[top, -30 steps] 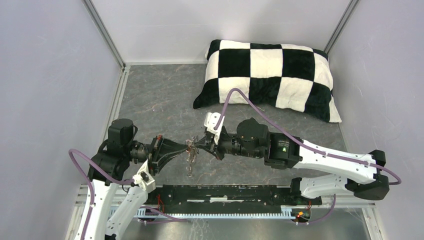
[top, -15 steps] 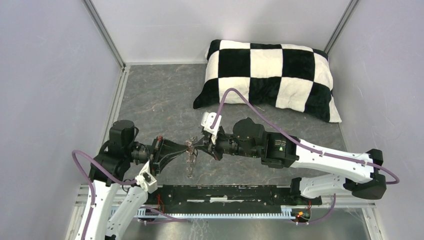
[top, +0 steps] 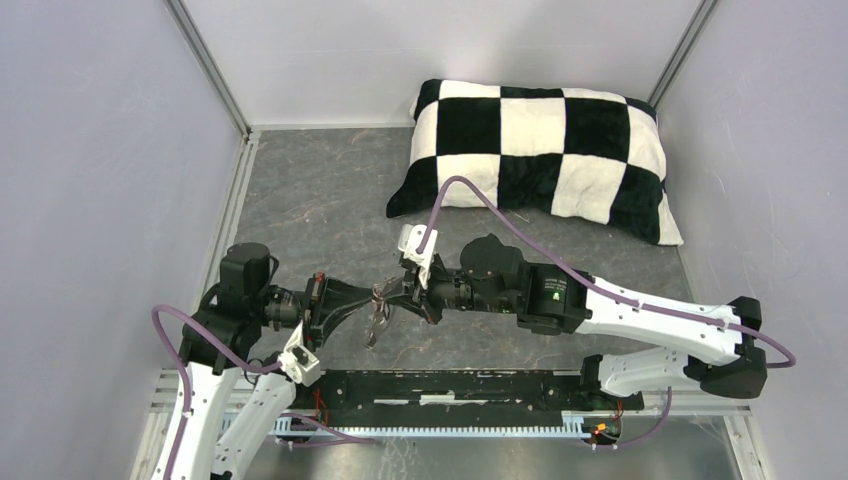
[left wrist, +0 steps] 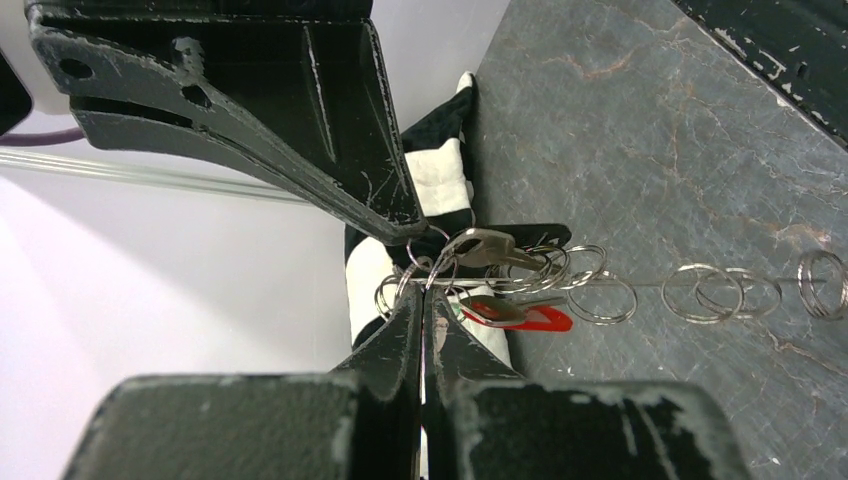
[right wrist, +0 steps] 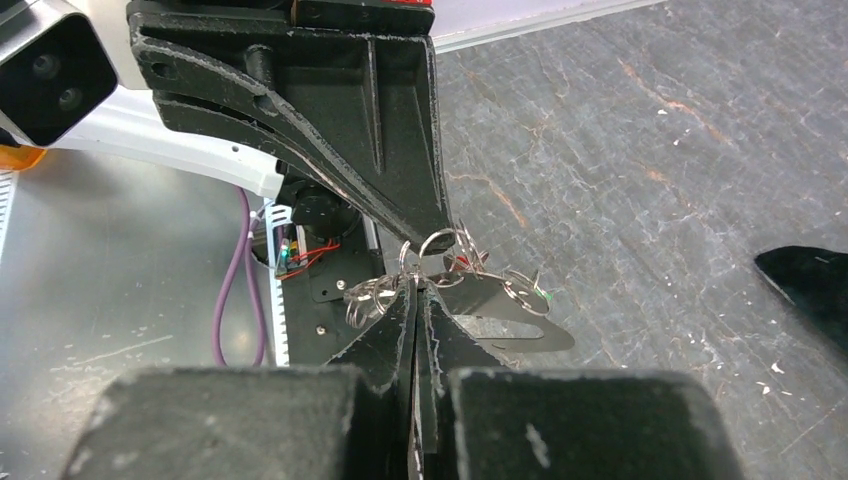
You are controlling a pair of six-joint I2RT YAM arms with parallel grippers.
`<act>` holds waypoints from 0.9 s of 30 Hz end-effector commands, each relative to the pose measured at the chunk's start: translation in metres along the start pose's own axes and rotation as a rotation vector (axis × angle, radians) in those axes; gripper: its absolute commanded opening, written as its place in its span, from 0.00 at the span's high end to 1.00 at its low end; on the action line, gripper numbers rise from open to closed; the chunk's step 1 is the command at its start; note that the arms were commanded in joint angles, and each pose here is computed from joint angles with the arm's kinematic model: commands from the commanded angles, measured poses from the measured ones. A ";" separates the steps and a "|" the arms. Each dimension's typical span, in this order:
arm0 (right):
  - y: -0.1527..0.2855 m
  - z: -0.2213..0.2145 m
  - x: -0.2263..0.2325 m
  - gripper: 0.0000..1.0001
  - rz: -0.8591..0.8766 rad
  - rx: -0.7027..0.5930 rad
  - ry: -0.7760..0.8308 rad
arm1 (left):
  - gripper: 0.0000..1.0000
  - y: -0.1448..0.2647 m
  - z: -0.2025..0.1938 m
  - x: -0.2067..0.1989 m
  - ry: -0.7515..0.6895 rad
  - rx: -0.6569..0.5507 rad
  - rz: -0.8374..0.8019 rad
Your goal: Put the keys on the keyring
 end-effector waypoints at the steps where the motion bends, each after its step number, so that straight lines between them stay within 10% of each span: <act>1: -0.003 0.016 0.008 1.00 0.040 -0.043 -0.042 | 0.98 0.000 0.002 0.008 -0.101 -0.004 0.012; 27: -0.033 0.014 -0.019 0.99 -0.008 -0.214 -0.406 | 0.98 0.002 -0.005 -0.006 0.185 0.038 -0.009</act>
Point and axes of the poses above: each gripper's point midway between its finger pads, its own y axis back along the fingers, its own x axis along the line the jaws close on, z = x × y, the point moved 1 cm from there along y, back along the fingers, and after that the axes turned 11 degrees about -y, right-handed, at the moved point
